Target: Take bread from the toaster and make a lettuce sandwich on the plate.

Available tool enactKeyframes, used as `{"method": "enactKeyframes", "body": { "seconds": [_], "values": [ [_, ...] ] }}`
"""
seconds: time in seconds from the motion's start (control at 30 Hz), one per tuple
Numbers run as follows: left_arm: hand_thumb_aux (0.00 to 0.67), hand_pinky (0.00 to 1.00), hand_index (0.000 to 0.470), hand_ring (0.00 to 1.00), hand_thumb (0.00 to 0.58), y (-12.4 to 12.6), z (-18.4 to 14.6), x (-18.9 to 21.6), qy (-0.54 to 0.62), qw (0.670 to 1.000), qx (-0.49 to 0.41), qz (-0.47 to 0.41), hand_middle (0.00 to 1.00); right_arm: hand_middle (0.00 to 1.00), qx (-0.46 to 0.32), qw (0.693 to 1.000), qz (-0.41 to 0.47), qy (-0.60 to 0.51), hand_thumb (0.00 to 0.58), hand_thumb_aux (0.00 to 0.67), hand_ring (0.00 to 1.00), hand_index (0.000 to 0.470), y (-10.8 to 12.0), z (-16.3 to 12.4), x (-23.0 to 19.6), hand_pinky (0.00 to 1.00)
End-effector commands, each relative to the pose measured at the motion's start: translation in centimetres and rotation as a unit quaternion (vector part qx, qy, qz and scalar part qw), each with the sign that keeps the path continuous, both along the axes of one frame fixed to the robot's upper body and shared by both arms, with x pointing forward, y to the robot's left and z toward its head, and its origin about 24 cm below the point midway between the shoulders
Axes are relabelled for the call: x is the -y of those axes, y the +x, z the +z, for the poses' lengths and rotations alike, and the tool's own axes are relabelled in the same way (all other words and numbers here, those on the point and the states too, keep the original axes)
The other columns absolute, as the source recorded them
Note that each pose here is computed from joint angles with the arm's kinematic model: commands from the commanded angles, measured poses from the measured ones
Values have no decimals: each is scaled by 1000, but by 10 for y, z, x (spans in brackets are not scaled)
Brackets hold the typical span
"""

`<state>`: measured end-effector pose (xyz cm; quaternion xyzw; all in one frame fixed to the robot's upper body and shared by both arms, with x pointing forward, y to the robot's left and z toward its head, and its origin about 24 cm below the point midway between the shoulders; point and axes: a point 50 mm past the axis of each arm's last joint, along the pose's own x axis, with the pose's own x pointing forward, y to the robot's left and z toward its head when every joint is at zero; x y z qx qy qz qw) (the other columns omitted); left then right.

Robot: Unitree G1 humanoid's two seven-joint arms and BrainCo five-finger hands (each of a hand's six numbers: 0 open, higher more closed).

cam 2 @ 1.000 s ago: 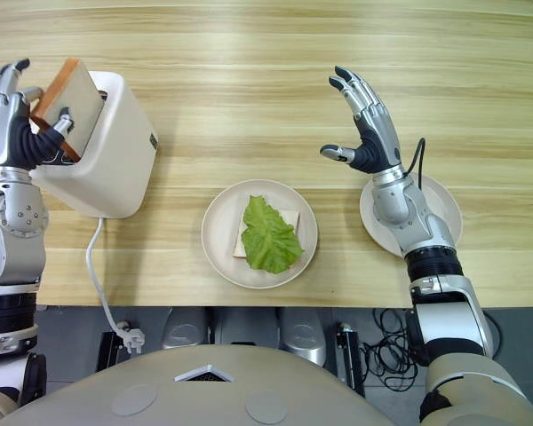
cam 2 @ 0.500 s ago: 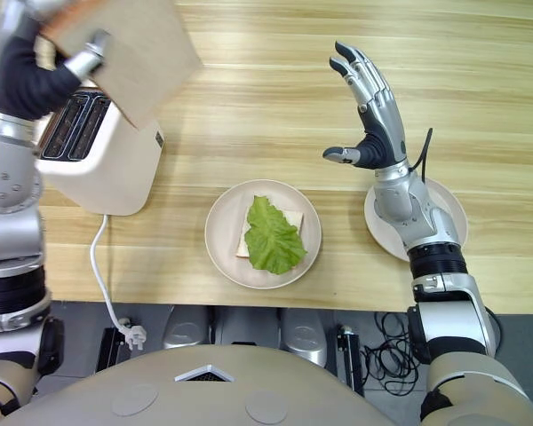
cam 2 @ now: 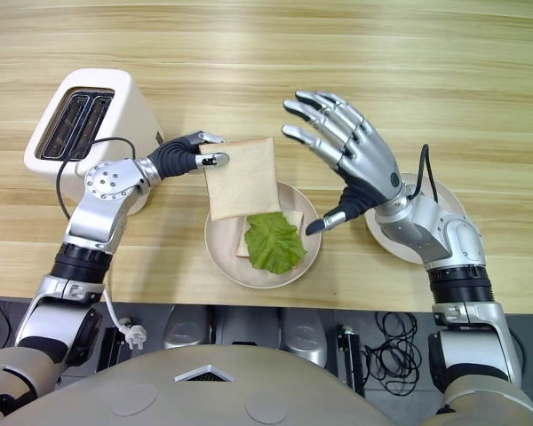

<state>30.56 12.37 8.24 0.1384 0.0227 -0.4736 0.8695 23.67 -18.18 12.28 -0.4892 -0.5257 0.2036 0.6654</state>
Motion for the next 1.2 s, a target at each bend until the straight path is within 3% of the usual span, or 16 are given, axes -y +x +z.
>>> {"method": "enactKeyframes", "body": {
  "seconds": [0.03,0.4,0.8,1.2],
  "values": [
    [670,1000,460,1000,580,2,-17,16,-41,994,-81,-62,1000,0,-28,997,20,-66,0,0,0,0,-7,-27,-4,0],
    [670,1000,460,1000,580,1,-51,41,7,986,-120,-114,1000,0,-65,984,68,-150,0,0,0,0,-18,-56,-6,0],
    [670,1000,460,1000,580,-1,-52,49,94,985,-44,-140,1000,0,-121,969,70,-203,0,0,0,0,-20,-76,-5,0],
    [670,1000,460,1000,580,5,-52,53,98,988,-30,-114,1000,0,-362,852,23,-376,0,0,0,0,-29,-130,18,0]
  ]
}}
